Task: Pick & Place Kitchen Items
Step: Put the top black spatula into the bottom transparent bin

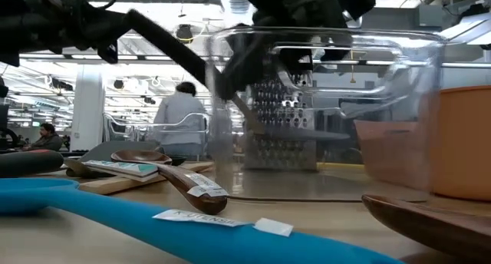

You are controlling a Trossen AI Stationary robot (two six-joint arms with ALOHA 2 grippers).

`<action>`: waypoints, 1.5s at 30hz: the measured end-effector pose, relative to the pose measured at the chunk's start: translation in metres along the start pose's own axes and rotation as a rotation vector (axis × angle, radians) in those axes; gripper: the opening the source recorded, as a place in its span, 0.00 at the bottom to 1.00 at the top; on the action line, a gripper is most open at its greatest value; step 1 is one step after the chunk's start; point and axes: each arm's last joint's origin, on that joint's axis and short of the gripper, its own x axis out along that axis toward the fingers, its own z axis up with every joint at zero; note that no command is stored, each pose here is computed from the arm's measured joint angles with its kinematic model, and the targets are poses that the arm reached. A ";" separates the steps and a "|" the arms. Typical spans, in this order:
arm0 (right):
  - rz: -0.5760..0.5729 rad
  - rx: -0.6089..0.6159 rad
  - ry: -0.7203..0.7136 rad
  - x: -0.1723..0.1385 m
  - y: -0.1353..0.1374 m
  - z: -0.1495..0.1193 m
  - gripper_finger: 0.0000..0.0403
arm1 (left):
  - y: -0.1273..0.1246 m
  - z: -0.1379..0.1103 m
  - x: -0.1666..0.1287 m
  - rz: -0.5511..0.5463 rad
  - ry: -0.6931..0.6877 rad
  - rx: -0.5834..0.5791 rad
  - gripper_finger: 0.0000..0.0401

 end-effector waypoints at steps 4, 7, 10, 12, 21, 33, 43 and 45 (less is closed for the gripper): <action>0.010 0.009 -0.009 0.001 0.001 -0.004 0.22 | 0.000 -0.001 0.001 0.001 0.012 -0.001 0.02; 0.023 0.010 -0.004 0.001 0.002 -0.005 0.22 | 0.000 -0.002 0.002 0.001 0.017 -0.002 0.02; 0.031 0.015 0.005 0.001 0.002 -0.006 0.22 | 0.000 -0.002 0.002 0.001 0.016 -0.002 0.02; 0.031 0.029 0.007 0.001 0.003 -0.006 0.22 | 0.000 -0.002 0.002 0.001 0.015 -0.002 0.02; 0.019 0.125 0.016 0.002 0.000 -0.009 0.44 | 0.000 -0.001 0.002 0.001 0.012 -0.009 0.02; 0.024 0.149 0.048 -0.028 -0.003 -0.002 0.36 | 0.000 -0.001 0.002 0.001 0.004 -0.009 0.02; 0.002 0.267 -0.086 -0.111 -0.005 0.028 0.30 | 0.000 0.000 0.002 0.000 -0.003 -0.008 0.02; -0.004 0.342 -0.135 -0.130 -0.006 0.033 0.29 | 0.000 0.000 0.002 0.000 -0.003 -0.009 0.02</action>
